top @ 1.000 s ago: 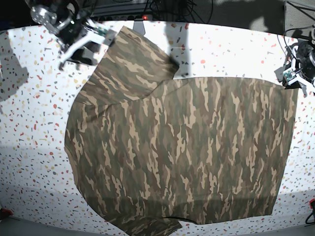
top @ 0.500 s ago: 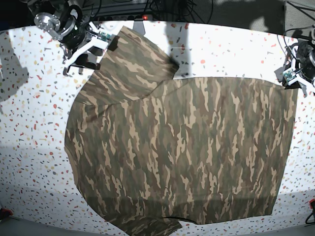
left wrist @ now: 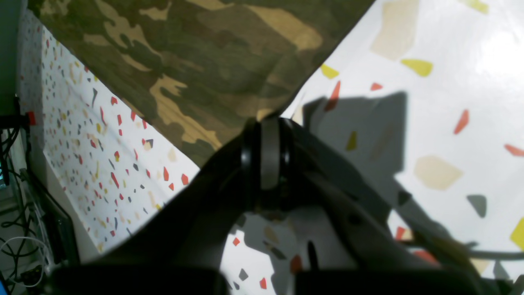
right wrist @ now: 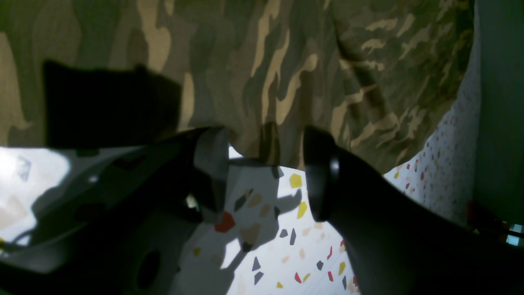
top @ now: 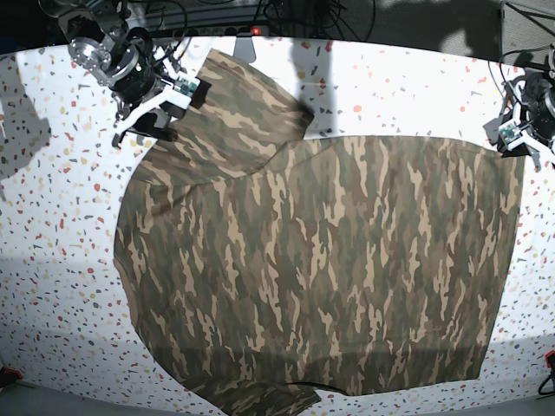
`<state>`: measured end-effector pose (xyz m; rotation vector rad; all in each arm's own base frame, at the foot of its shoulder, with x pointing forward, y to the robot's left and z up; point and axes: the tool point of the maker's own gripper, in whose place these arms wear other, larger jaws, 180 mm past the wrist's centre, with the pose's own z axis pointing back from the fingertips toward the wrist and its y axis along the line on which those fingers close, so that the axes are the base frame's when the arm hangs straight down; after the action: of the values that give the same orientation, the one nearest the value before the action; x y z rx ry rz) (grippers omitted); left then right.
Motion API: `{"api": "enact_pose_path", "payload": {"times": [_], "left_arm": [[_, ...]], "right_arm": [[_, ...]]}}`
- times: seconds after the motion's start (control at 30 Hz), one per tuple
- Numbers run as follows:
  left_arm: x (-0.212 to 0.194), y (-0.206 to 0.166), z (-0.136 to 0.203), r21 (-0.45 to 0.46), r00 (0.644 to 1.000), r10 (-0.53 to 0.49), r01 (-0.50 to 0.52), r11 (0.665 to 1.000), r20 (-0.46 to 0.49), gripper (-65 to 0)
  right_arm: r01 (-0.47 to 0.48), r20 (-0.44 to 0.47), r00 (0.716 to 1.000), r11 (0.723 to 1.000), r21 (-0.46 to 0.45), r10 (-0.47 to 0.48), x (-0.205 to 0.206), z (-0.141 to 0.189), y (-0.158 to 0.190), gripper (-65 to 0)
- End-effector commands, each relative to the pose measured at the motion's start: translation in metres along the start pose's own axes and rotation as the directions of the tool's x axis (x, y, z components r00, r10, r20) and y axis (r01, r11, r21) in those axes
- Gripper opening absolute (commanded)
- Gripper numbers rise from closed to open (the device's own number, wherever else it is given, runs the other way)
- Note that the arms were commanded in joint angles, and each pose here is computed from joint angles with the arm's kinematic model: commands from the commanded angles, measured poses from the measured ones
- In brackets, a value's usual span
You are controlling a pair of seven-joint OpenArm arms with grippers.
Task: Fold the T-shirt properly
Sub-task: 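Grasp the camouflage shirt's shoulder edges with both grippers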
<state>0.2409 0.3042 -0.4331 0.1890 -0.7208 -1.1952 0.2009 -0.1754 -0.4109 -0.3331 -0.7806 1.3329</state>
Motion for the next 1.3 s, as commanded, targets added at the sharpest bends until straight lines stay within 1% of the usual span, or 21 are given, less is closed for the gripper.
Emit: {"api": "enact_pose_path", "payload": {"times": [0.0, 0.13, 0.27, 0.4, 0.57, 0.73, 0.83, 0.87, 0.9, 0.97, 1.07, 1.1, 1.2, 1.27], "left_arm": [[-0.002, 0.008, 0.004, 0.004, 1.000, -0.018, 0.018, 1.000, -0.006, -65.0], [-0.002, 0.008, 0.004, 0.004, 1.000, -0.018, 0.018, 1.000, -0.006, -65.0], [-0.002, 0.008, 0.004, 0.003, 1.000, -0.018, 0.018, 1.000, -0.006, -65.0], [-0.002, 0.008, 0.004, 0.003, 1.000, -0.018, 0.018, 1.000, -0.006, -65.0], [-0.002, 0.008, 0.004, 0.004, 1.000, -0.018, 0.018, 1.000, -0.006, -65.0], [-0.002, 0.008, 0.004, 0.004, 1.000, -0.018, 0.018, 1.000, -0.006, -65.0], [-0.002, 0.008, 0.004, 0.004, 1.000, -0.017, 0.017, 1.000, -0.005, -65.0], [-0.002, 0.008, 0.004, 0.004, 1.000, -0.018, 0.018, 1.000, -0.005, -65.0], [-0.002, 0.008, 0.004, 0.004, 1.000, -0.018, 0.018, 1.000, -0.006, -65.0], [-0.002, 0.008, 0.004, 0.004, 1.000, -0.018, 0.018, 1.000, -0.006, -65.0], [-0.002, 0.008, 0.004, 0.003, 1.000, -0.017, 0.017, 1.000, -0.006, -65.0], [-0.002, 0.008, 0.004, 0.003, 1.000, -0.017, 0.017, 1.000, -0.006, -65.0], [-0.002, 0.007, 0.004, 0.002, 1.000, -0.014, 0.014, 1.000, -0.005, -65.0], [0.001, 0.008, 0.005, 0.011, 1.000, 0.020, -0.020, 1.000, 0.017, -65.0]], "right_arm": [[-0.010, 0.002, 1.000, 1.000, -0.008, 0.010, -0.001, 0.001, -0.006, -34.9], [-0.003, 0.013, 1.000, 1.000, -0.020, 0.003, 0.004, -0.004, -0.012, -34.9], [0.059, 0.064, 0.996, 0.998, -0.016, -0.058, 0.019, -0.010, -0.019, -34.9], [0.049, 0.081, 0.995, 0.999, 0.005, -0.050, 0.028, -0.013, -0.015, -34.9], [0.047, 0.080, 0.996, 0.999, 0.010, -0.047, 0.030, -0.018, -0.014, -35.0], [0.075, 0.063, 0.995, 0.997, 0.007, -0.075, 0.026, -0.030, -0.015, -35.0], [0.079, 0.065, 0.995, 0.997, 0.008, -0.079, 0.027, -0.031, -0.015, -35.3], [0.078, 0.064, 0.995, 0.997, 0.008, -0.079, 0.026, -0.031, -0.015, -36.9], [0.079, 0.064, 0.995, 0.997, 0.008, -0.079, 0.026, -0.031, -0.015, -40.1], [0.090, 0.063, 0.994, 0.996, 0.011, -0.090, 0.026, -0.031, -0.014, -49.2], [0.161, 0.041, 0.986, 0.987, 0.029, -0.162, 0.023, -0.031, -0.011, -64.6], [0.174, 0.036, 0.984, 0.984, 0.033, -0.175, 0.022, -0.031, -0.011, -65.0], [0.175, 0.042, 0.983, 0.984, 0.028, -0.176, 0.023, -0.031, -0.012, -65.0], [0.190, 0.076, 0.979, 0.982, 0.015, -0.191, 0.030, -0.030, -0.017, -65.0]]}}
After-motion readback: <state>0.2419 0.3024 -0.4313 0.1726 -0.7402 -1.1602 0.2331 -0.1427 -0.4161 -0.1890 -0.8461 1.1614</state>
